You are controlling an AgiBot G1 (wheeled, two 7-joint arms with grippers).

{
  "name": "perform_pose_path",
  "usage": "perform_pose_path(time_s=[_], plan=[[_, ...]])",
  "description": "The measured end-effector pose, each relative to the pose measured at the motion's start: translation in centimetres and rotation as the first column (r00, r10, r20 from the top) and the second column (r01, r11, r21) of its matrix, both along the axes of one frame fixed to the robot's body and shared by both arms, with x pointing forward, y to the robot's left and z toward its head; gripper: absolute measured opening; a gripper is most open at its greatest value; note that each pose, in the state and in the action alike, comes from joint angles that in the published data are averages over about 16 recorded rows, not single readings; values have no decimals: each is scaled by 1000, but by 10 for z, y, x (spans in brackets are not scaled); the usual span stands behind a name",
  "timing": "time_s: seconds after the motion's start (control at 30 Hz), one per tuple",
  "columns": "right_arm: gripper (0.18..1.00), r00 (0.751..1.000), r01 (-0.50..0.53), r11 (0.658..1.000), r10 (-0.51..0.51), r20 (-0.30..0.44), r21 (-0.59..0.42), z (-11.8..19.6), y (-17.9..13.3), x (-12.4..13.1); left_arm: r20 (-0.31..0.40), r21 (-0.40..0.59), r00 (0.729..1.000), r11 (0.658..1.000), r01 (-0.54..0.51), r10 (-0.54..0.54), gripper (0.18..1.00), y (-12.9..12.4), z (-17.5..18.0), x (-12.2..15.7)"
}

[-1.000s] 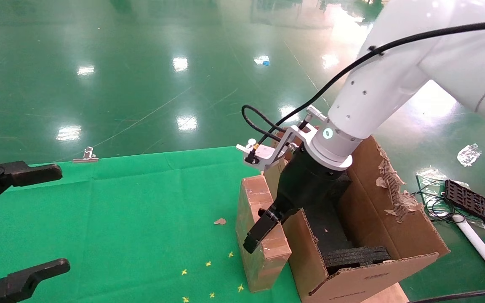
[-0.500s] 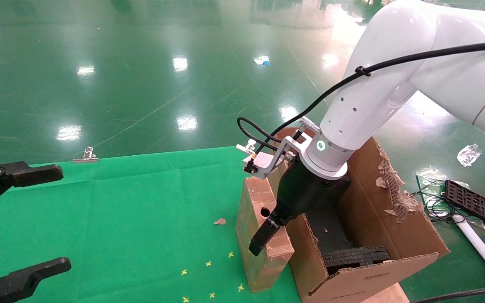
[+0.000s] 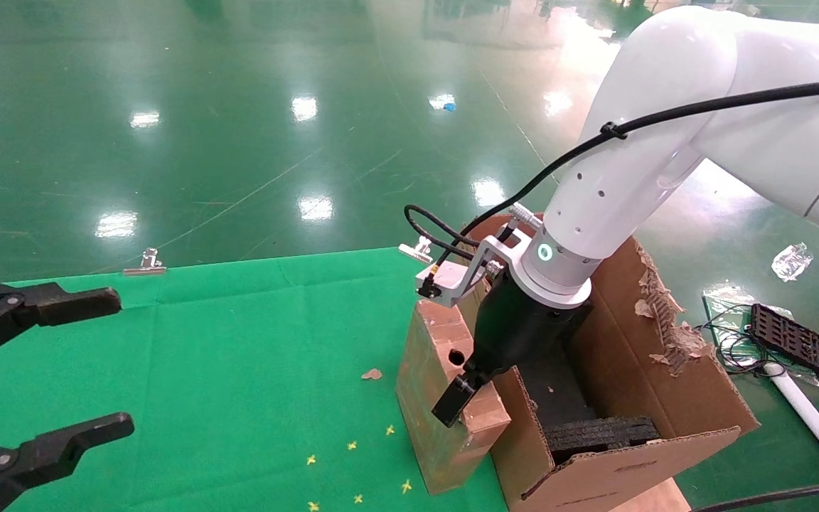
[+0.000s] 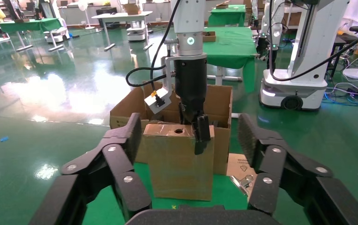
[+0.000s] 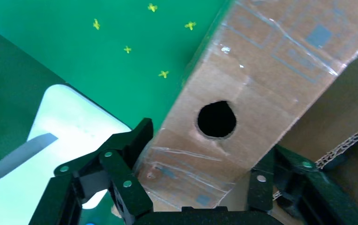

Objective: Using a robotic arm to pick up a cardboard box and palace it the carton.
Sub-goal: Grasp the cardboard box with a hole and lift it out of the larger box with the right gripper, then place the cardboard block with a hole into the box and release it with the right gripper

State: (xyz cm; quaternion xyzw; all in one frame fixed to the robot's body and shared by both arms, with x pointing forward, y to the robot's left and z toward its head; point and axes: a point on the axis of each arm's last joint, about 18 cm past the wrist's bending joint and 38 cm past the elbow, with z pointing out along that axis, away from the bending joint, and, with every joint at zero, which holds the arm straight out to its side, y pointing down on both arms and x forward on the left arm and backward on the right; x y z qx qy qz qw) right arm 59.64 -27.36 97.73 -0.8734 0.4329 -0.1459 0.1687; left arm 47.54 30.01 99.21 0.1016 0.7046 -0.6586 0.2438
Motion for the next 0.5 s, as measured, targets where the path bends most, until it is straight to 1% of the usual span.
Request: perform_pose_path(time_s=[0.17, 0.27, 0.4, 0.5], plan=[[620, 999, -20, 1000, 20, 28, 11, 2, -2, -1, 0, 0, 1000, 1000, 0, 0, 762, 0, 0, 0], [550, 997, -45, 998, 43, 60, 36, 7, -4, -3, 0, 0, 1000, 1000, 0, 0, 685, 0, 0, 0], [463, 989, -84, 992, 71, 128, 93, 23, -9, -6, 0, 0, 1000, 1000, 0, 0, 593, 0, 0, 0], [412, 976, -112, 983, 81, 202, 143, 44, -17, -10, 0, 0, 1000, 1000, 0, 0, 511, 0, 0, 0]])
